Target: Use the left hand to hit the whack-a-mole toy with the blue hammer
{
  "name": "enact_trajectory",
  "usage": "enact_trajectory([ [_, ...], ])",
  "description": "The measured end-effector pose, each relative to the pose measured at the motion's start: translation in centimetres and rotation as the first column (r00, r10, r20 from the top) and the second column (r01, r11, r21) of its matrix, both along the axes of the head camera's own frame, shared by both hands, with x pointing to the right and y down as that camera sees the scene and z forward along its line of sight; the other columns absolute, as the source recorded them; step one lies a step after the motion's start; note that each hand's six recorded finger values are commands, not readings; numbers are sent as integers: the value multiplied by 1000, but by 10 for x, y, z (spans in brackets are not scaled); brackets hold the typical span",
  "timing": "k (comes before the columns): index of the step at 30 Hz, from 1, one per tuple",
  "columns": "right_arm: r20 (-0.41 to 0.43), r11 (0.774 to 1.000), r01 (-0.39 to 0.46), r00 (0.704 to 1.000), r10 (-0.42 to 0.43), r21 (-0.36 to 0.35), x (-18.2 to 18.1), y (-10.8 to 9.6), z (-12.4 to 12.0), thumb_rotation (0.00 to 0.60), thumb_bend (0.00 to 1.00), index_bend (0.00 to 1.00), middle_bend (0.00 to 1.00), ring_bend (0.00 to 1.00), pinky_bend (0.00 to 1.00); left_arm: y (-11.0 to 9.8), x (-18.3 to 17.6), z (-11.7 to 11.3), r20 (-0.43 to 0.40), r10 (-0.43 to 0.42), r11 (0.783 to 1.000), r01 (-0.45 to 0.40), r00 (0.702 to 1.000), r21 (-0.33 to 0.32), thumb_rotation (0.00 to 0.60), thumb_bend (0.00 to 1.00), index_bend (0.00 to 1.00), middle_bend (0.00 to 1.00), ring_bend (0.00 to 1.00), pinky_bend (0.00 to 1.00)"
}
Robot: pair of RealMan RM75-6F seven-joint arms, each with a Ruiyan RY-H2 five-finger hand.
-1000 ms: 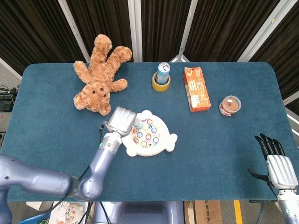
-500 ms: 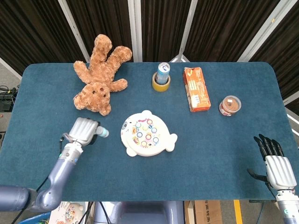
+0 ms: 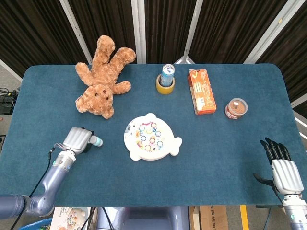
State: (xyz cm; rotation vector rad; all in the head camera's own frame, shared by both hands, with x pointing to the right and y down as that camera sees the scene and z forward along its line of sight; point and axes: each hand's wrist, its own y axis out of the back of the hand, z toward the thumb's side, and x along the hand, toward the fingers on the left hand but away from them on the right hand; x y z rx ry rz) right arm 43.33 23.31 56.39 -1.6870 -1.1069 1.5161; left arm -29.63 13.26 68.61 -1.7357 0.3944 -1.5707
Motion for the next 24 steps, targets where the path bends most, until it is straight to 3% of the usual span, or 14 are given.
enact_trajectory([
  [8, 3, 1000, 3, 1000, -3, -2, 0, 1, 0, 600, 194, 0, 0, 0, 0, 9, 15, 11, -25, 13, 1000, -13, 1000, -4, 600, 630, 618, 513, 412, 550],
  [19, 5, 1000, 4, 1000, -4, -4, 0, 1, -1, 600, 194, 0, 0, 0, 0, 15, 19, 19, -4, 17, 1000, -17, 1000, 1, 600, 343, 544, 458, 382, 522],
  [24, 5, 1000, 3, 1000, -3, -4, 0, 1, -1, 600, 193, 0, 0, 0, 0, 16, 17, 20, -2, 10, 1000, -10, 1000, 1, 600, 293, 488, 412, 358, 501],
])
